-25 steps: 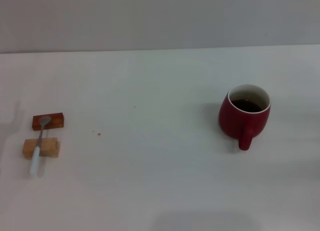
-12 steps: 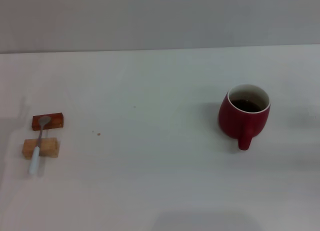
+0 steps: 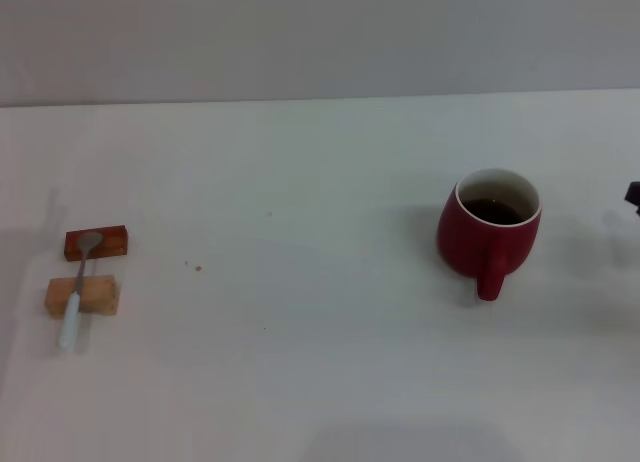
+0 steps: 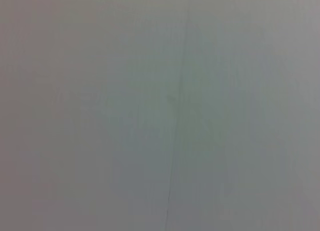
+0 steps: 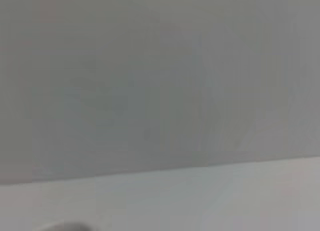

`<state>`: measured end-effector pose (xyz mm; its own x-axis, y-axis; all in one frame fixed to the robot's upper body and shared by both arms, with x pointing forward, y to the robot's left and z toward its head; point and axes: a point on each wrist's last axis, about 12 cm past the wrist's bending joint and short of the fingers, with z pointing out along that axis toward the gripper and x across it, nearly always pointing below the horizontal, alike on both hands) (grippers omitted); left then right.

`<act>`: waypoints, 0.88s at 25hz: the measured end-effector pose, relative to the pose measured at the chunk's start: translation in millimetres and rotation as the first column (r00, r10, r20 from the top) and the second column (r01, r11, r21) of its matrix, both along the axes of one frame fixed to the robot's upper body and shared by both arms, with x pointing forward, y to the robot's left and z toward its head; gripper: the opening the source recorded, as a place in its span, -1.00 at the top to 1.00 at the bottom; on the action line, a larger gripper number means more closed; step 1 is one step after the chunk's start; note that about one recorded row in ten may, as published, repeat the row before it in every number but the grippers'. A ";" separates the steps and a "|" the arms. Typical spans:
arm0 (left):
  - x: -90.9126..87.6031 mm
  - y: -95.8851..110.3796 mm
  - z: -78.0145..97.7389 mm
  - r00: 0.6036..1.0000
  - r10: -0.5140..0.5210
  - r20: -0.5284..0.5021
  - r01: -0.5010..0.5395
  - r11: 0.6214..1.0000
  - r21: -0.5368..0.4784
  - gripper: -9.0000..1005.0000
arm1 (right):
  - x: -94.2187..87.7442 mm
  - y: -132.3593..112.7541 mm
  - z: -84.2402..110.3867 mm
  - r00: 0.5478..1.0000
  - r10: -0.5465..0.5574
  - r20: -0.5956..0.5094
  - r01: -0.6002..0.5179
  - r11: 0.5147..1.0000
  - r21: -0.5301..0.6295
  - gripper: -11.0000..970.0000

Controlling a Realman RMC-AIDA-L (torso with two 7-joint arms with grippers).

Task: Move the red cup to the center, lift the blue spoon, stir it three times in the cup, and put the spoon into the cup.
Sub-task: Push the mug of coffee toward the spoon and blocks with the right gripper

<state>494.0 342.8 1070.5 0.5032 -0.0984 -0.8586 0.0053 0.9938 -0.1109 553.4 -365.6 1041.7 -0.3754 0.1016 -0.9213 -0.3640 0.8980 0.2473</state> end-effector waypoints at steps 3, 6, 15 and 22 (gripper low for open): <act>1.4 -0.9 1.0 1.000 -0.005 0.004 0.005 1.000 0.001 -0.59 | 1.7 6.7 -1.2 1.000 0.030 -0.007 -0.030 0.999 -0.018 0.98; 1.7 -1.4 1.0 1.000 -0.007 0.004 0.007 1.000 0.001 -0.59 | 4.0 14.8 -2.3 0.998 0.064 -0.014 -0.065 0.997 -0.033 0.98; 3.5 -1.9 1.2 1.000 -0.004 0.002 0.004 1.000 -0.004 -0.59 | 18.7 39.2 0.4 0.986 0.162 -0.027 -0.164 0.983 -0.085 0.98; 5.5 -1.6 1.0 1.000 -0.003 -0.006 0.003 1.000 -0.005 -0.59 | 31.3 54.9 4.7 0.975 0.220 -0.035 -0.223 0.967 -0.126 0.98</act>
<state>499.5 341.3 1071.5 0.4975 -0.1038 -0.8612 0.0076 0.9933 -0.1154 584.8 -310.7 1046.4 -0.3940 -0.1048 -0.9131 -0.5536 0.8201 0.1448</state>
